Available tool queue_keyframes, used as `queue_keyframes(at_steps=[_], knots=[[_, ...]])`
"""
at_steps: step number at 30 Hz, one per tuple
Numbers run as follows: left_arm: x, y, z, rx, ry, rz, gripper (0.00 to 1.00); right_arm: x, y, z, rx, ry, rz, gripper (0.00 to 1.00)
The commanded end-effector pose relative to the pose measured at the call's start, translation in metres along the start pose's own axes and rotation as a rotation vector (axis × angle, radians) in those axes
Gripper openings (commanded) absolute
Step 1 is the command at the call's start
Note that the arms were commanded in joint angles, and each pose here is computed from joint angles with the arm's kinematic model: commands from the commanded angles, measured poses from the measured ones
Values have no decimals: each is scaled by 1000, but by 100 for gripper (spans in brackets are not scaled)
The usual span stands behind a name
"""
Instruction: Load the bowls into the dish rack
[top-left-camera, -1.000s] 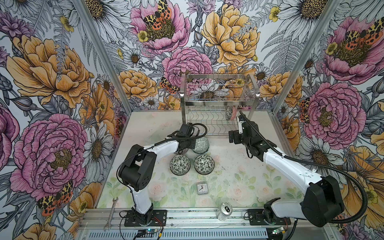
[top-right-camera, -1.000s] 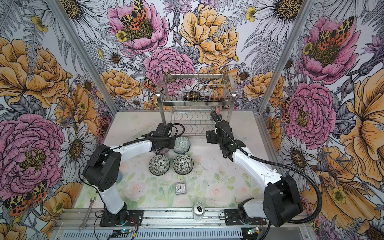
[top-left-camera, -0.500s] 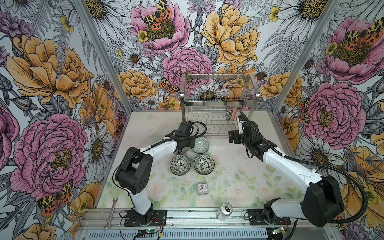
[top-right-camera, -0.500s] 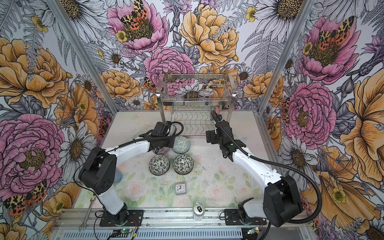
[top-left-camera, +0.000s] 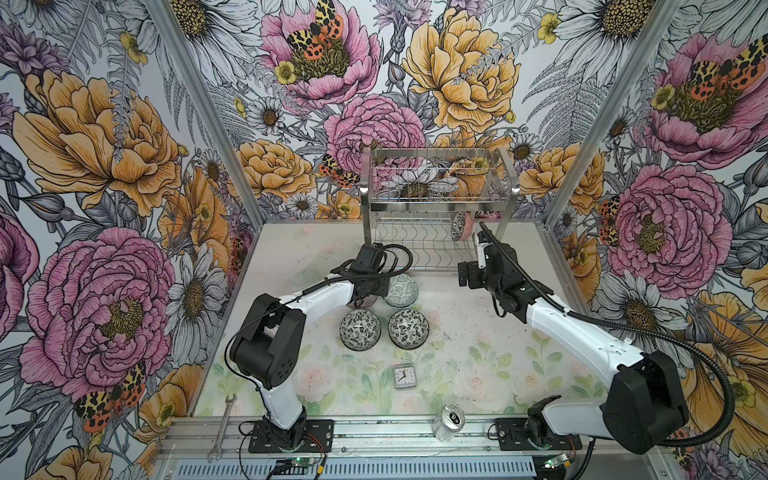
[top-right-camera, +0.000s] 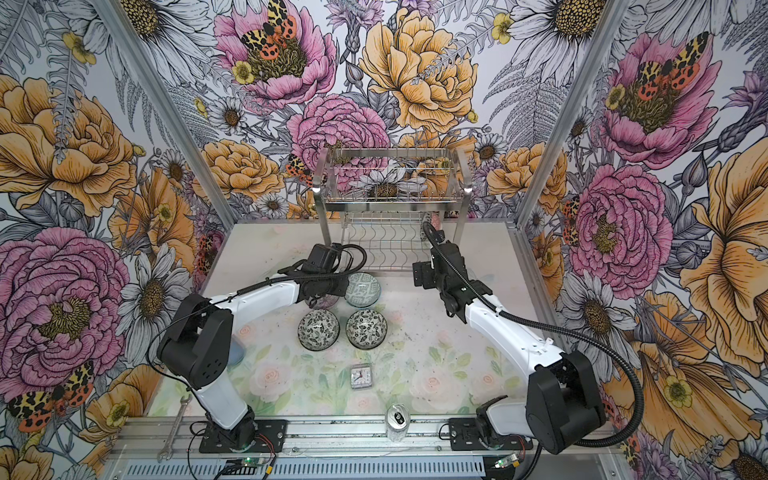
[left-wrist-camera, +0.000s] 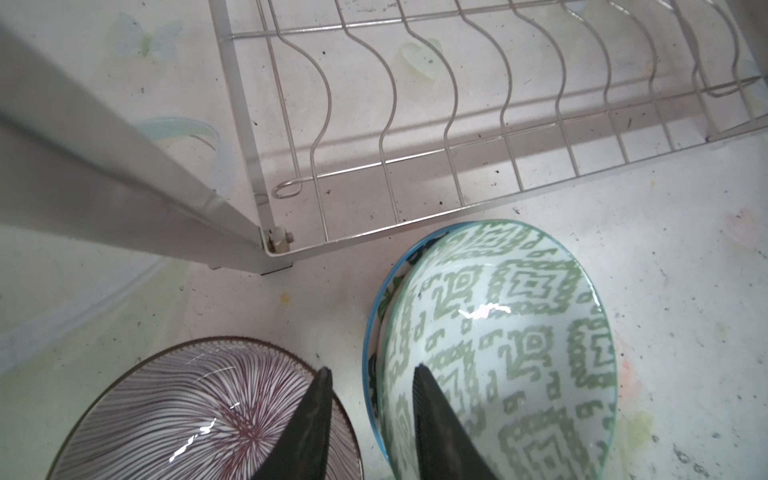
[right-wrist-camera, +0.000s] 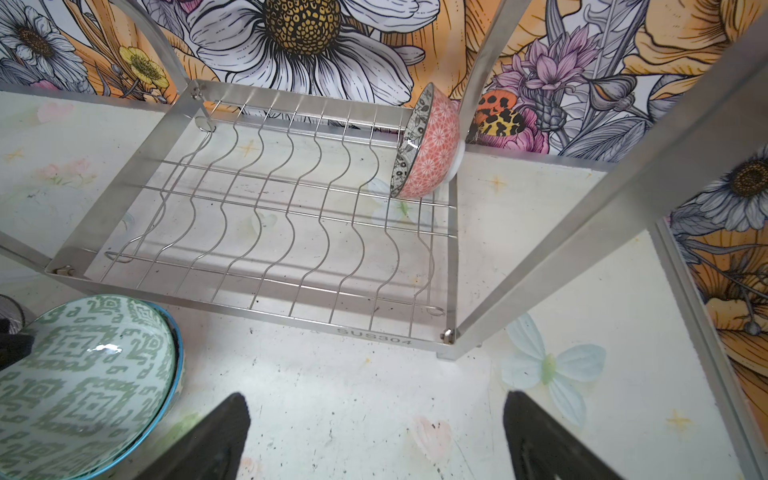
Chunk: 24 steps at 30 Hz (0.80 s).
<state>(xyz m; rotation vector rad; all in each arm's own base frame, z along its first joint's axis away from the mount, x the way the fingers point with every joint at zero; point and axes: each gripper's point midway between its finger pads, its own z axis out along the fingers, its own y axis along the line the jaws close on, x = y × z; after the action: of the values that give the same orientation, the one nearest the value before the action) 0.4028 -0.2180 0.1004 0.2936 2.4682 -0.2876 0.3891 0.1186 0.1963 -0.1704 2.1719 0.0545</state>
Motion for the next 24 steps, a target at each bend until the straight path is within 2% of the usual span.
queue_keyframes(at_steps=[1,6,19,24], knots=[[-10,-7,0,14,-17,5,35,-2,-1,-3,-4,-18,27,97],[-6,-10,6,15,0,0,30,-2,-2,-3,-3,-18,28,97],[-3,-9,13,4,29,-1,23,-4,-3,-3,-6,-22,31,97],[-6,-11,12,8,25,2,16,-4,-3,-3,-8,-22,30,97]])
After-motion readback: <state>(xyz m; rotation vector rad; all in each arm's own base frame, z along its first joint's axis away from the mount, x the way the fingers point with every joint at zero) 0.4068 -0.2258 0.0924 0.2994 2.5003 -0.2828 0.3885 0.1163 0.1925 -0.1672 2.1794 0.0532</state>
